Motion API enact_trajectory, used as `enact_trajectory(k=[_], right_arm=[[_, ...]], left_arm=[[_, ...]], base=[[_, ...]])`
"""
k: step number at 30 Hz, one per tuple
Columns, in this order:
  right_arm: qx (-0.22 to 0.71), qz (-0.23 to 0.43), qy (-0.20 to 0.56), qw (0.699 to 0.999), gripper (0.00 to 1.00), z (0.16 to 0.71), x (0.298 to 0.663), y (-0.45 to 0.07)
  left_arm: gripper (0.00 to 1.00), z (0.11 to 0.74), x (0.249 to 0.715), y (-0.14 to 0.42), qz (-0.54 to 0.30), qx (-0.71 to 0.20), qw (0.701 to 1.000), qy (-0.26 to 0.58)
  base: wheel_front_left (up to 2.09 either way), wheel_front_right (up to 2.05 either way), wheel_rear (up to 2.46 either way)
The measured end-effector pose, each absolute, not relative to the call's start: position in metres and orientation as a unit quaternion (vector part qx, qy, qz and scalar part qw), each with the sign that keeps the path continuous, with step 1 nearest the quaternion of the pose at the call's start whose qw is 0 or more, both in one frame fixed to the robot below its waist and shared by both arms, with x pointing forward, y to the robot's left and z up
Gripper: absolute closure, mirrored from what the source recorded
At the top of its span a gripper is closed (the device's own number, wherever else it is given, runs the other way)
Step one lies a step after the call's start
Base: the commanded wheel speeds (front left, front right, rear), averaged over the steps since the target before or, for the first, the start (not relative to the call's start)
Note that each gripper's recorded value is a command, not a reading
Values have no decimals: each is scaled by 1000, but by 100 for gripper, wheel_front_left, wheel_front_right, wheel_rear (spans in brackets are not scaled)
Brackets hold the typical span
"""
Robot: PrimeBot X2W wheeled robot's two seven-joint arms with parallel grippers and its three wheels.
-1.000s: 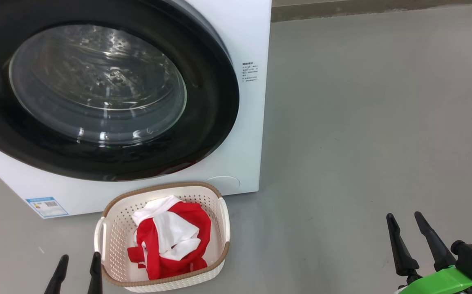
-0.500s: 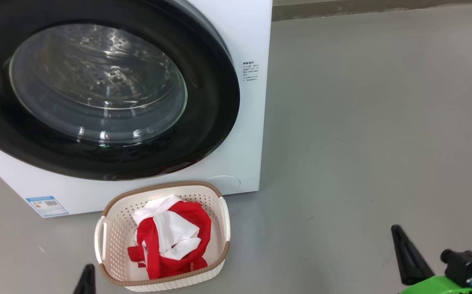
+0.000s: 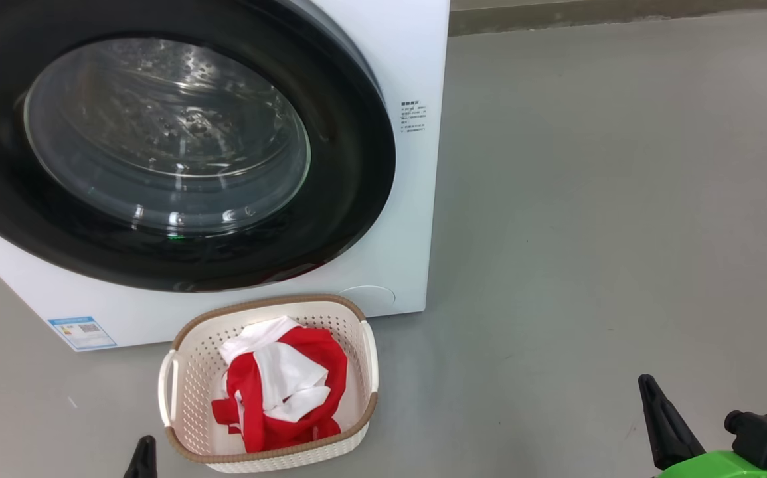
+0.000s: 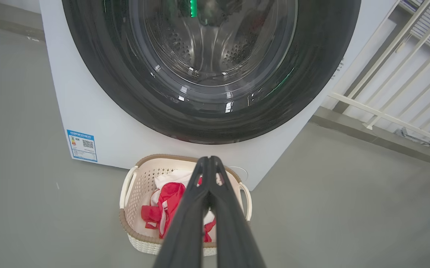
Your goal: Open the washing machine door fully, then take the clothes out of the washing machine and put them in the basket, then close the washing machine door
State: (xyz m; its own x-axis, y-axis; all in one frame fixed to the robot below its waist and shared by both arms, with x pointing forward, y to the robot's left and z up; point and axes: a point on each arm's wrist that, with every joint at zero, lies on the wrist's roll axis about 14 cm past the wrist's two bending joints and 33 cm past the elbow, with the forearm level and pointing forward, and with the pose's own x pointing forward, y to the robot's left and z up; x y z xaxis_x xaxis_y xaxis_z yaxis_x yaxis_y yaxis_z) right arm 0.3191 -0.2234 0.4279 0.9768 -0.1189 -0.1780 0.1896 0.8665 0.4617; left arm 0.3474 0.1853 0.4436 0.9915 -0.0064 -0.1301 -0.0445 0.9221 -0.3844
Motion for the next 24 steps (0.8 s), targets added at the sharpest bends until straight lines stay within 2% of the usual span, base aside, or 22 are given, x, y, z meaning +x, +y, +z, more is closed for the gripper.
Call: enact_trajectory(k=[24], right_arm=[[352, -93, 67, 929, 100, 433, 329, -223]], left_arm=[[100, 443, 350, 192, 38, -314, 946, 72]], base=[[0, 0, 0]])
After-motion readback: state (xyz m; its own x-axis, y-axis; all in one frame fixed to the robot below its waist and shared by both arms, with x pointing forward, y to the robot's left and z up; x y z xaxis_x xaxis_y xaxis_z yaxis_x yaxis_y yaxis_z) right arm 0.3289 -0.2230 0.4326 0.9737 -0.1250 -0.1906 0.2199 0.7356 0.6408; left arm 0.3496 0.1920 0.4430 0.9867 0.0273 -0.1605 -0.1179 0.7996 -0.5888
